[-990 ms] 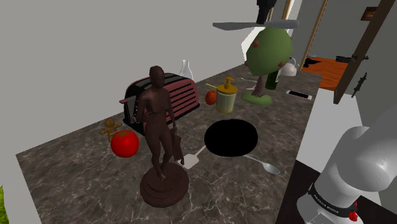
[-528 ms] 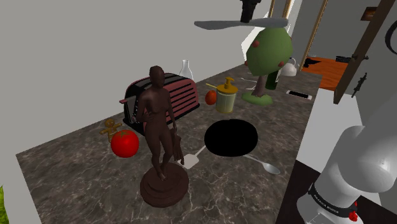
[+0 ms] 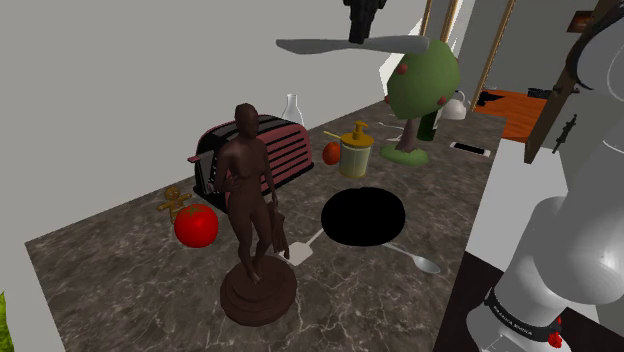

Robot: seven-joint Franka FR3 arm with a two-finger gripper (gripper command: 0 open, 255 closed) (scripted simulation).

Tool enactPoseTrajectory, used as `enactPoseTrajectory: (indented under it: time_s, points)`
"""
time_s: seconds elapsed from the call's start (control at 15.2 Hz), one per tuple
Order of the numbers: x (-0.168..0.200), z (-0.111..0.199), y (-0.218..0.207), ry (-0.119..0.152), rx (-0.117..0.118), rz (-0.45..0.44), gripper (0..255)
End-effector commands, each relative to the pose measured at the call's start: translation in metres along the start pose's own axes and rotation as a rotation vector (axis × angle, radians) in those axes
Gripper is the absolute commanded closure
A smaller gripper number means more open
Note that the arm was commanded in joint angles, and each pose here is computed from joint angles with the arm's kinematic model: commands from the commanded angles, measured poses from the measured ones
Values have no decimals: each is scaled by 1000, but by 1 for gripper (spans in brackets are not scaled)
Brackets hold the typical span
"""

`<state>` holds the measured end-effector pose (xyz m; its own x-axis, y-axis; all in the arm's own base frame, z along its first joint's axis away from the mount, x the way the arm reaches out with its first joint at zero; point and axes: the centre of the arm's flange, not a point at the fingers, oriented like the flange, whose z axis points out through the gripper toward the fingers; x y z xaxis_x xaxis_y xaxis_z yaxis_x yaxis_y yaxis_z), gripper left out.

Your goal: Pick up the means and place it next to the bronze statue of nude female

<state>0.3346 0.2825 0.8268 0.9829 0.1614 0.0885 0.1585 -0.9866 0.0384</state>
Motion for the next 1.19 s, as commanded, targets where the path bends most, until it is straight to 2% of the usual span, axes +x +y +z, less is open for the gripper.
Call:
enactPoseTrajectory:
  time_s: [0.0,1.12]
  points:
    - [-1,10,-1,0,1,1,255]
    - [-9,99,-5,0,1,1,255]
